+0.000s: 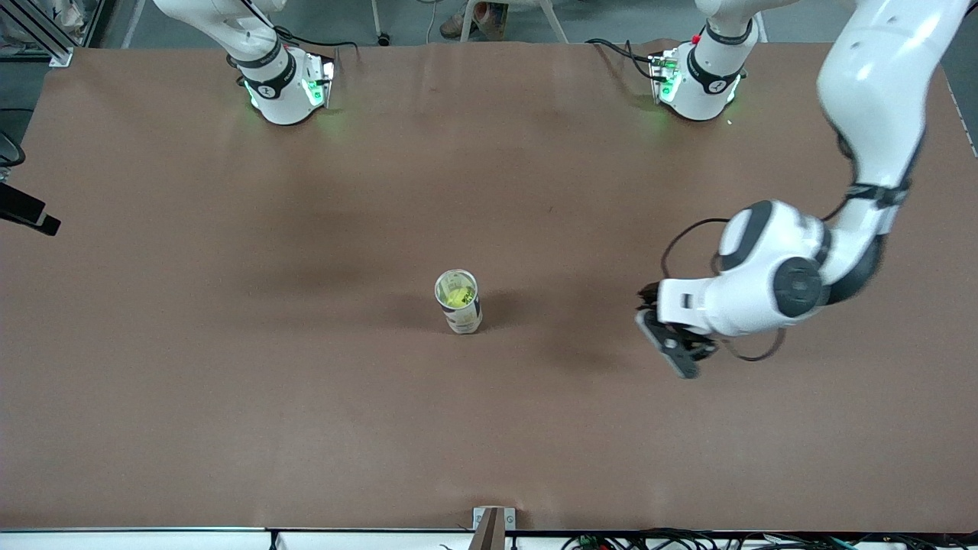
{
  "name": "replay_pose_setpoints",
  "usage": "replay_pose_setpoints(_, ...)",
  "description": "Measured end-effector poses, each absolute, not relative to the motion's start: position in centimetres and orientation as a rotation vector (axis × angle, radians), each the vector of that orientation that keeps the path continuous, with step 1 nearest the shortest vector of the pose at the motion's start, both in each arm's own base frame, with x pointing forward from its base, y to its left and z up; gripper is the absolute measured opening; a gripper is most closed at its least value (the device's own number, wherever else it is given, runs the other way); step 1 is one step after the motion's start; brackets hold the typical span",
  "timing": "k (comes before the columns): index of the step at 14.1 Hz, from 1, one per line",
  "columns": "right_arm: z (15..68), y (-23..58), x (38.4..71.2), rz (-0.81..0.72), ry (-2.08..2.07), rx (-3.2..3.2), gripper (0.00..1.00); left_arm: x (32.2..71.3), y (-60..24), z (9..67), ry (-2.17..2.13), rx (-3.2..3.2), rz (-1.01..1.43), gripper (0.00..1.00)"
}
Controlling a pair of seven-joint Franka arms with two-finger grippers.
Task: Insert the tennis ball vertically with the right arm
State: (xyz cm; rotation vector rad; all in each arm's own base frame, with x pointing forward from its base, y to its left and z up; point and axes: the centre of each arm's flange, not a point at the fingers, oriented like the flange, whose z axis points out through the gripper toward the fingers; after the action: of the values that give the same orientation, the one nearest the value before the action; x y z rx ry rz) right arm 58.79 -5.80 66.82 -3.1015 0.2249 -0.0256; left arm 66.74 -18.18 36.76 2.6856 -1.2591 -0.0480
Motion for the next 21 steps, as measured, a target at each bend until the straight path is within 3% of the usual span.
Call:
replay_pose_setpoints(8, 65.0, -6.9, 58.4, -0.096, 0.208, -3.119, 1.0, 66.6, -7.1, 50.8, -0.665, 2.995, -0.182, 1.0)
replay_pose_setpoints(11, 64.8, -7.0, 57.9, -0.107, 0.17, -3.131, 1.0, 65.0, -8.1, 55.6, -0.489, 3.074, -0.119, 1.0)
replay_pose_setpoints(21, 63.0, -6.7, 54.8, -0.124, 0.134, -3.134, 1.0, 60.7, -8.2, 63.2, -0.312, 3.244, -0.005, 1.0)
